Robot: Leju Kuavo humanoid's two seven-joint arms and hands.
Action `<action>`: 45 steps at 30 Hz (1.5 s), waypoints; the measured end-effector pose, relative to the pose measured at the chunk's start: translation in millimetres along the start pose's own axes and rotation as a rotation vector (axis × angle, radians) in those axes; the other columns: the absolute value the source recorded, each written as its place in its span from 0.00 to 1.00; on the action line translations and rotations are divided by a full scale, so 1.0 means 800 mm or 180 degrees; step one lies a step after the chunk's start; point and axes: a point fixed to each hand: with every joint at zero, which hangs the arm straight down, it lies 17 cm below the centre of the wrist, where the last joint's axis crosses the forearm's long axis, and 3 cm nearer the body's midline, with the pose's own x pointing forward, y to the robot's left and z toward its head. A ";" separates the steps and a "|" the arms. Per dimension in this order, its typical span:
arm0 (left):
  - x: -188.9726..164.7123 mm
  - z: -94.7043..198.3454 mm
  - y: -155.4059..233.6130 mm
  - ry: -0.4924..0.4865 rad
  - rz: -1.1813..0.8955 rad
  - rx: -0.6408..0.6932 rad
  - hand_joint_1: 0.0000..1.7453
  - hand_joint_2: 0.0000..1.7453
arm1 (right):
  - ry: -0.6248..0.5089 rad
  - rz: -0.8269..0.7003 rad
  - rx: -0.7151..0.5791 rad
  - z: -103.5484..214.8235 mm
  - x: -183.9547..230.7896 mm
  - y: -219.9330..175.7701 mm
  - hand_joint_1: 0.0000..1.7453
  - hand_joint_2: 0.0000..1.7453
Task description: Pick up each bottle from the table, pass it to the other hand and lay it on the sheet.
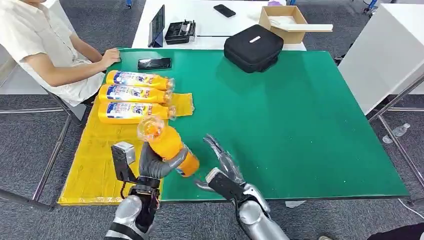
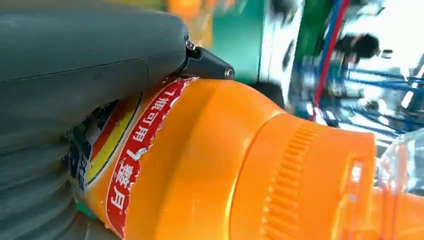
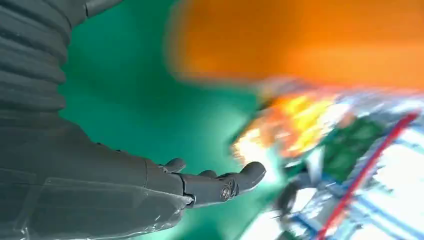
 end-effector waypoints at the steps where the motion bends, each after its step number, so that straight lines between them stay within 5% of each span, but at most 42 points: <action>1: 0.001 -0.001 0.003 -0.0010 -0.0231 0.0011 1.00 1.00 | 0.0063 0.0056 -0.0054 0.008 -0.009 -0.004 0.00 1.00; 7: 0.028 -0.005 0.035 -0.0199 -0.1270 0.0171 1.00 1.00 | 0.0234 0.0684 -0.0825 0.036 -0.031 -0.094 0.00 1.00; 12: 0.054 -0.005 0.079 -0.0289 -0.2393 0.0508 1.00 1.00 | 0.0113 0.0613 -0.1742 0.043 0.015 -0.217 0.00 1.00; 15: 0.064 -0.005 0.091 -0.0320 -0.2535 0.0592 1.00 1.00 | 0.0056 0.0594 -0.2012 0.054 0.031 -0.253 0.00 1.00; 25: 0.040 -0.019 0.117 -0.0117 -0.4296 0.0513 1.00 1.00 | -0.0260 0.0279 -0.2072 0.041 0.056 -0.266 0.00 1.00; 43: -0.042 -0.018 0.132 0.0155 -0.4561 0.0095 1.00 1.00 | -0.0395 0.0086 -0.2095 0.034 0.058 -0.264 0.00 1.00; 45: -0.058 -0.014 0.136 0.0217 -0.4572 -0.0007 0.76 1.00 | -0.0423 0.0040 -0.2123 0.036 0.058 -0.267 0.00 1.00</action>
